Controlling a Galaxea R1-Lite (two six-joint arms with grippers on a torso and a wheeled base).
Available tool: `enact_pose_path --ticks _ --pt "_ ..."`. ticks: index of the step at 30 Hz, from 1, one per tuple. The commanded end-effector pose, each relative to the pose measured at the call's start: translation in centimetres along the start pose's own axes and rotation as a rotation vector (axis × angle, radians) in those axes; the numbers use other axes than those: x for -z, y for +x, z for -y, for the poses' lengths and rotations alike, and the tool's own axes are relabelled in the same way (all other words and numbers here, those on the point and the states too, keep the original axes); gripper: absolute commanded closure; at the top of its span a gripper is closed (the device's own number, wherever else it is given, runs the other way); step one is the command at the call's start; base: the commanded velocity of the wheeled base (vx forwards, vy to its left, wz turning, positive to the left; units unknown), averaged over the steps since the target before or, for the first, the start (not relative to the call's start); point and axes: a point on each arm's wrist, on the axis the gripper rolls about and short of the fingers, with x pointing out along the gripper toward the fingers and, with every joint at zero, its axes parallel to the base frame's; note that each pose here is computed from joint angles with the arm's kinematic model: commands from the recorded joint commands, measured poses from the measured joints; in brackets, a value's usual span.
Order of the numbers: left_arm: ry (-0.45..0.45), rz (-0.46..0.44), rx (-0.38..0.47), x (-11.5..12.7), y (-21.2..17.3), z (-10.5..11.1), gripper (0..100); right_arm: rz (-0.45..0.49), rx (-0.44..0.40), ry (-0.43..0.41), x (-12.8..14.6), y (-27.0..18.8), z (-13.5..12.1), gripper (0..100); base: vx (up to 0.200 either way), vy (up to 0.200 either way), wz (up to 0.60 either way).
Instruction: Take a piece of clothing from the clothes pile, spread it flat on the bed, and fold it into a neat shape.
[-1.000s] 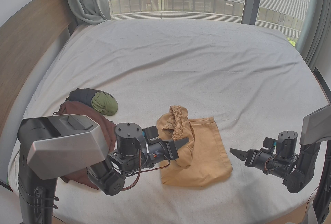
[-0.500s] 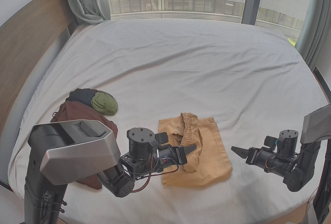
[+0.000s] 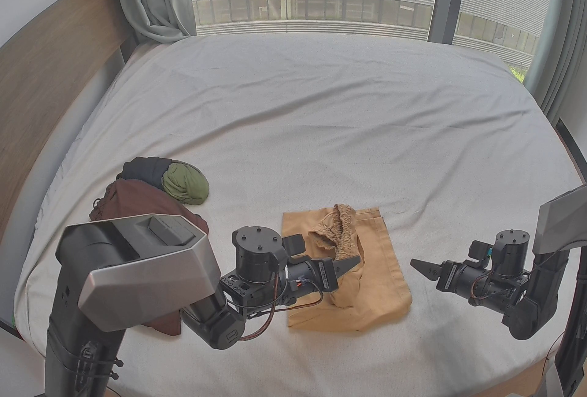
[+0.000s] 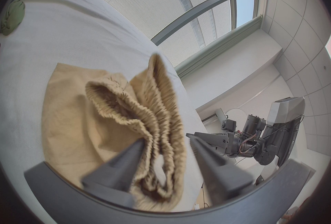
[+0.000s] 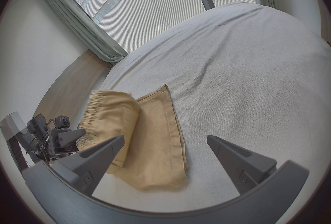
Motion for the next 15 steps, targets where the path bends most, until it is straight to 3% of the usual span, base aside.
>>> enact_pose_path --ticks 1,15 --pt "0.004 0.009 0.007 -0.1 0.1 0.0 0 -0.002 0.0 0.0 0.0 0.0 0.0 0 0.0 0.0 0.0" --pt "-0.002 0.034 -0.085 0.2 -1.1 -0.8 0 -0.03 0.003 0.001 0.7 0.2 0.1 0 0.0 0.0 0.0"
